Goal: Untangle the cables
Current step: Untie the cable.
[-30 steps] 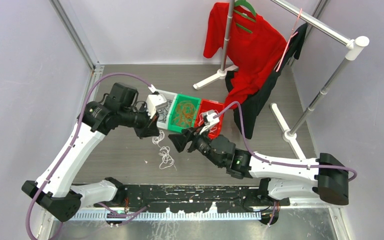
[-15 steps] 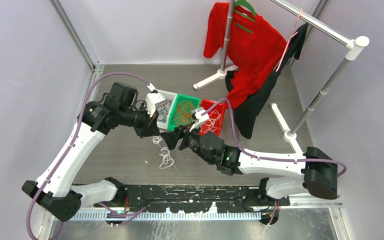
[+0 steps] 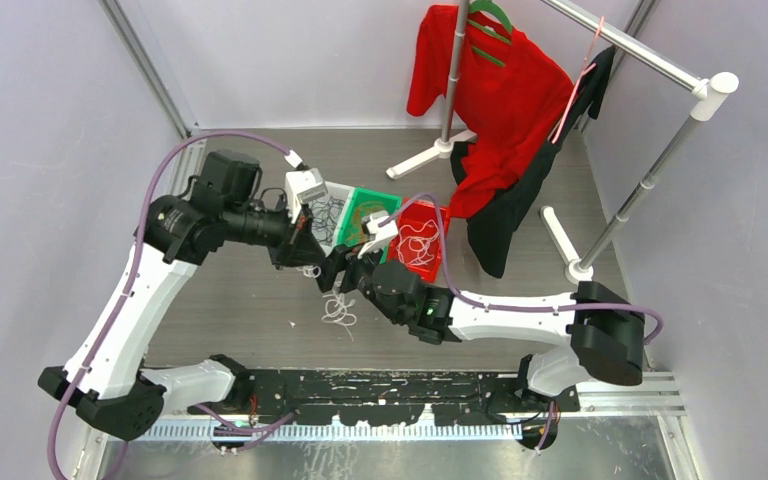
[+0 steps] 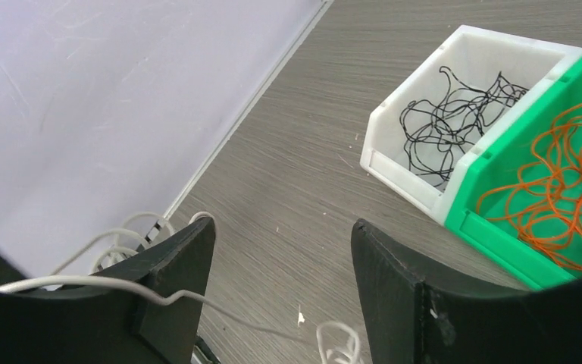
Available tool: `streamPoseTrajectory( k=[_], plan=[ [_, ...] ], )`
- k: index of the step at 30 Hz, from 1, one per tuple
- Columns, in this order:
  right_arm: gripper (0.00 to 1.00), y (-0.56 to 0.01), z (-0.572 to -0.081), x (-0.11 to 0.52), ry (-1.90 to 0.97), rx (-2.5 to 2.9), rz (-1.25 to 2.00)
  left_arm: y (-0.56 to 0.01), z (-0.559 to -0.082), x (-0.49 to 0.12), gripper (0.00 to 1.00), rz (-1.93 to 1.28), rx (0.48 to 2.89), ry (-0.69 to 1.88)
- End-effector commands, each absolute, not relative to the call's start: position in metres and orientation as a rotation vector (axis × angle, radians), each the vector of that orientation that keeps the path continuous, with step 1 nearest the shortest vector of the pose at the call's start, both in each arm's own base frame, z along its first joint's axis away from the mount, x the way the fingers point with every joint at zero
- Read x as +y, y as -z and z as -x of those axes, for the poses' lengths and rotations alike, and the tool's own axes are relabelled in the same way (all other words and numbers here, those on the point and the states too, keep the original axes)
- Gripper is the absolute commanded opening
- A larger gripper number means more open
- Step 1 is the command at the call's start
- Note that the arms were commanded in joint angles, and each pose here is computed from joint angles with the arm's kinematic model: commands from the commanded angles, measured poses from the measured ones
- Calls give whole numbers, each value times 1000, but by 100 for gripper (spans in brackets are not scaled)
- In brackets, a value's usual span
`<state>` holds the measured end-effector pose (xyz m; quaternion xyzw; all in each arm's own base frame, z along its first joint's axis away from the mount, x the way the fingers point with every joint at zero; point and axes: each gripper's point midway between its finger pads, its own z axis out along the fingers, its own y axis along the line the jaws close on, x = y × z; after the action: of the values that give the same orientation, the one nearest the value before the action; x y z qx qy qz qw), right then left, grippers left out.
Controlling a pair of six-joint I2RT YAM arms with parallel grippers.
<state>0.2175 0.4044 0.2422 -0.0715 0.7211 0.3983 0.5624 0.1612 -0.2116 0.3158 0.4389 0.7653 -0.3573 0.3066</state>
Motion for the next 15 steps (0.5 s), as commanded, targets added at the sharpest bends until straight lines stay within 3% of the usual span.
streamPoseTrajectory(
  k=[1,15],
  plan=[
    [71,-276,-221,421,-1014,1618,123,-356,-136,-225,0,-1180,1915,1147],
    [67,-198,-214,378,-885,1767,60,-444,-142,-209,0,-1171,1614,903]
  ],
)
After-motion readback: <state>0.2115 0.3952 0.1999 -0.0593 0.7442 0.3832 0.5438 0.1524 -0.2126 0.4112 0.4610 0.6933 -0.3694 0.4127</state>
